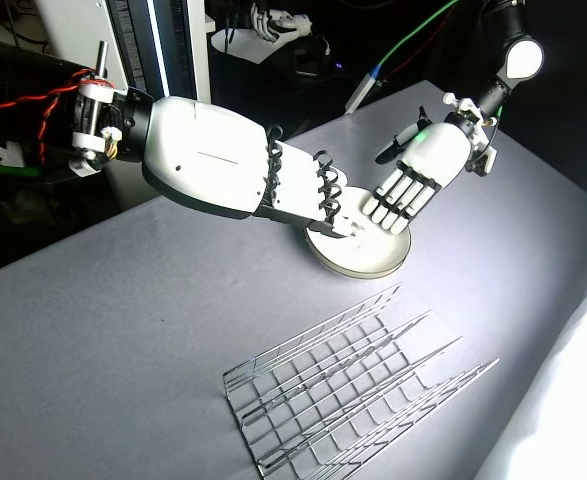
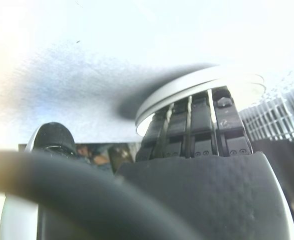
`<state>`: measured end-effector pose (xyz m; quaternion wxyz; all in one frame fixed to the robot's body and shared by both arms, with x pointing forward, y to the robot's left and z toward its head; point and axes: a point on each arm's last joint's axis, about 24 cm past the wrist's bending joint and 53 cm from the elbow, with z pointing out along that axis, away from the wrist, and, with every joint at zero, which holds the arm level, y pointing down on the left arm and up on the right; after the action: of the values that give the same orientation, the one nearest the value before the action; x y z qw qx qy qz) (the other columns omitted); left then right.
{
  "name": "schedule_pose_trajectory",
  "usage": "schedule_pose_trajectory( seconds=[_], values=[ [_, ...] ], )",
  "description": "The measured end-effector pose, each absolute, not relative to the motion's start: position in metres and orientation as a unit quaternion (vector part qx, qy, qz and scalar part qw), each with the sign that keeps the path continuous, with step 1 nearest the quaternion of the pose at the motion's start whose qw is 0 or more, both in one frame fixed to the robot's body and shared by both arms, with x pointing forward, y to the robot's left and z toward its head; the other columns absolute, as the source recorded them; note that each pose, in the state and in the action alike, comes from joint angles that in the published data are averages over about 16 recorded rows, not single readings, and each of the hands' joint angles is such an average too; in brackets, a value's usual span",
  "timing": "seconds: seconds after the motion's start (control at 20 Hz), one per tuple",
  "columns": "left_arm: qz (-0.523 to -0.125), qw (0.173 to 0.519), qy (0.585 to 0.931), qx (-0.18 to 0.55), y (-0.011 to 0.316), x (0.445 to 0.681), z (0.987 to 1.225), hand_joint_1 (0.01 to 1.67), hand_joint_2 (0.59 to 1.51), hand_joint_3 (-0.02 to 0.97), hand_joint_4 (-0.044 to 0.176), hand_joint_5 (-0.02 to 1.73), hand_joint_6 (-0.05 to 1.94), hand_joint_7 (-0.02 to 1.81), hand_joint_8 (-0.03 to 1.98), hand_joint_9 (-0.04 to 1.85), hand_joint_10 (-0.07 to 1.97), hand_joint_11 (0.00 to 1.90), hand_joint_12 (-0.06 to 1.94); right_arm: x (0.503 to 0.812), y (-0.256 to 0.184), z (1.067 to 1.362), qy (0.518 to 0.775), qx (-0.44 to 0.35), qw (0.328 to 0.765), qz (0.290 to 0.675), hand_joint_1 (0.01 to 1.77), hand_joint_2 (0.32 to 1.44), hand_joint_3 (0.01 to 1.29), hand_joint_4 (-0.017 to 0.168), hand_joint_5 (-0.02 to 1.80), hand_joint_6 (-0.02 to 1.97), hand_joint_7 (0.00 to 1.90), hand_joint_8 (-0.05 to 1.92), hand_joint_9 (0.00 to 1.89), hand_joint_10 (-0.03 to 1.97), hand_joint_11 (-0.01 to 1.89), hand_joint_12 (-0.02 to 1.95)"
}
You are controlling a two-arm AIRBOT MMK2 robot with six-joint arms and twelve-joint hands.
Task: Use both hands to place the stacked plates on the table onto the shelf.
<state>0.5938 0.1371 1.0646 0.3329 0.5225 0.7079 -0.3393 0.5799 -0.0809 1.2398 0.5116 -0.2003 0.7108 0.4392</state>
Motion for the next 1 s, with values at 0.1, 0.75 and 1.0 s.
schedule_pose_trajectory(
  seconds=[0.1, 0.75, 1.0],
  values=[
    [-0.340, 0.330, 0.707, 0.525, 0.136, 0.592, 1.063, 0.01, 1.148, 0.004, -0.006, -0.01, -0.01, 0.01, -0.01, 0.02, 0.01, 0.02, 0.00, 0.580, -0.076, 1.234, 0.710, -0.219, 0.510, 0.434, 1.02, 0.98, 0.01, 0.002, 0.08, 0.02, 0.03, 0.01, 0.03, 0.01, 0.02, 0.21],
    [-0.364, 0.322, 0.696, 0.528, 0.104, 0.572, 1.056, 0.01, 1.149, 0.004, -0.009, -0.01, -0.03, -0.01, -0.01, 0.01, 0.00, 0.02, -0.01, 0.577, -0.055, 1.216, 0.700, -0.280, 0.499, 0.429, 0.99, 1.00, 0.02, 0.003, 0.21, 0.02, 0.17, 0.01, 0.14, 0.01, 0.02, 0.48],
    [-0.374, 0.324, 0.692, 0.526, 0.086, 0.566, 1.055, 0.01, 1.149, 0.004, -0.009, -0.01, -0.03, -0.01, -0.02, 0.00, 0.00, 0.01, -0.01, 0.572, -0.052, 1.214, 0.693, -0.301, 0.497, 0.428, 0.99, 1.01, 0.02, 0.003, 0.25, 0.02, 0.21, 0.01, 0.18, 0.01, 0.02, 0.57]
  ],
)
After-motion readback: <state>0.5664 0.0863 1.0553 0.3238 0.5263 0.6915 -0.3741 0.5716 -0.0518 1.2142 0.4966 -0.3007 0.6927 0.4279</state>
